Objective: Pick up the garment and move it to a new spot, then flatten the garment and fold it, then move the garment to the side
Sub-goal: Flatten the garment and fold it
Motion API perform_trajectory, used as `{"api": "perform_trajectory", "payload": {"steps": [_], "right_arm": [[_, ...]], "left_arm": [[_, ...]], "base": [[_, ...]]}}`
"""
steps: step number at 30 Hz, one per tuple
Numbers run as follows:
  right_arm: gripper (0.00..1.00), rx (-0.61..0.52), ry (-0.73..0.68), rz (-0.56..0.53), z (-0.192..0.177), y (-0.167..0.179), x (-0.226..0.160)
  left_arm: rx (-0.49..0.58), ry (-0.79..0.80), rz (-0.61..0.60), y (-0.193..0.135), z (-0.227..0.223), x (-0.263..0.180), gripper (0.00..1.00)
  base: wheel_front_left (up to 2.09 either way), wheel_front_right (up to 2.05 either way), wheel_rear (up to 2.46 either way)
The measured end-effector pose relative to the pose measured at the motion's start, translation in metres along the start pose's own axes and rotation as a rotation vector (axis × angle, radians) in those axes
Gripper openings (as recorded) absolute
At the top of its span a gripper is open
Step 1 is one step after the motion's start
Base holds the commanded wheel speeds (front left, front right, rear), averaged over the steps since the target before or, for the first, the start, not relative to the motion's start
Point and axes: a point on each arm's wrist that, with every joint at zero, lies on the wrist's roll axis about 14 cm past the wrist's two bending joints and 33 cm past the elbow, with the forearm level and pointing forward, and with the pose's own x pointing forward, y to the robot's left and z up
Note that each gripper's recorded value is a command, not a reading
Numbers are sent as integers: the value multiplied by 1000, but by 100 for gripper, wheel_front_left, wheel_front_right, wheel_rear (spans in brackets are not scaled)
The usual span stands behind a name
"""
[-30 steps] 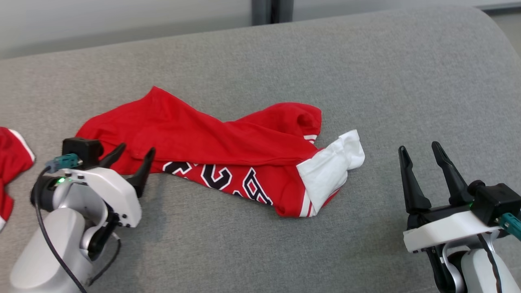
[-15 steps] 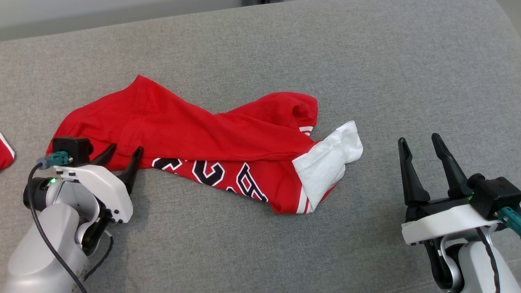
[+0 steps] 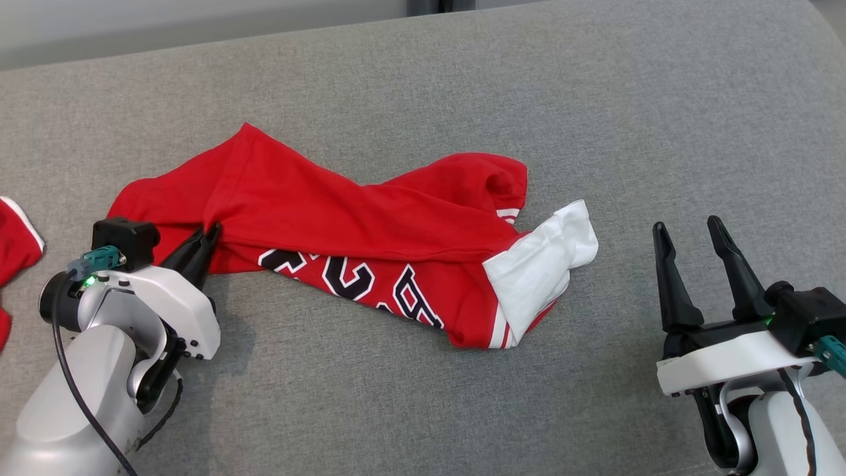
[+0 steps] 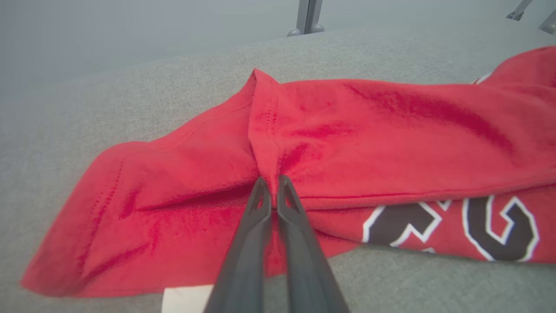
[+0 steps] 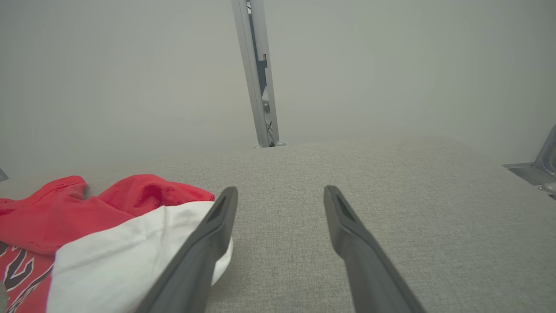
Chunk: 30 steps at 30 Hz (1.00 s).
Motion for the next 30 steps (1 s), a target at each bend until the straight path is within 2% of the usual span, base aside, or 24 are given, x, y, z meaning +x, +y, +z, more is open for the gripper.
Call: {"api": "perform_trajectory", "payload": {"steps": [9,17,26,27,28,29,30], "right_arm": [[100,-6,-17,-1,8,-2,-3],[100,1,-19,15,10,5,-2],[100,4,-18,47,11,15,5],[100,4,-16,52,11,17,6],[100,4,-14,54,11,18,6],[100,4,-11,56,10,18,6],[100,3,-13,58,11,19,6]], "left_arm": [[-25,-84,34,-4,12,-23,0],[-142,-113,95,-14,-3,-68,0],[-271,-33,124,-32,-42,-98,0],[-279,-25,126,-32,-45,-99,6],[-283,-22,131,-32,-47,-100,65],[-277,-19,137,-32,-48,-100,100],[-273,-22,139,-31,-48,-101,100]], "base": [[0,0,0],[0,0,0],[0,0,0],[0,0,0],[0,0,0],[0,0,0],[0,0,0]]}}
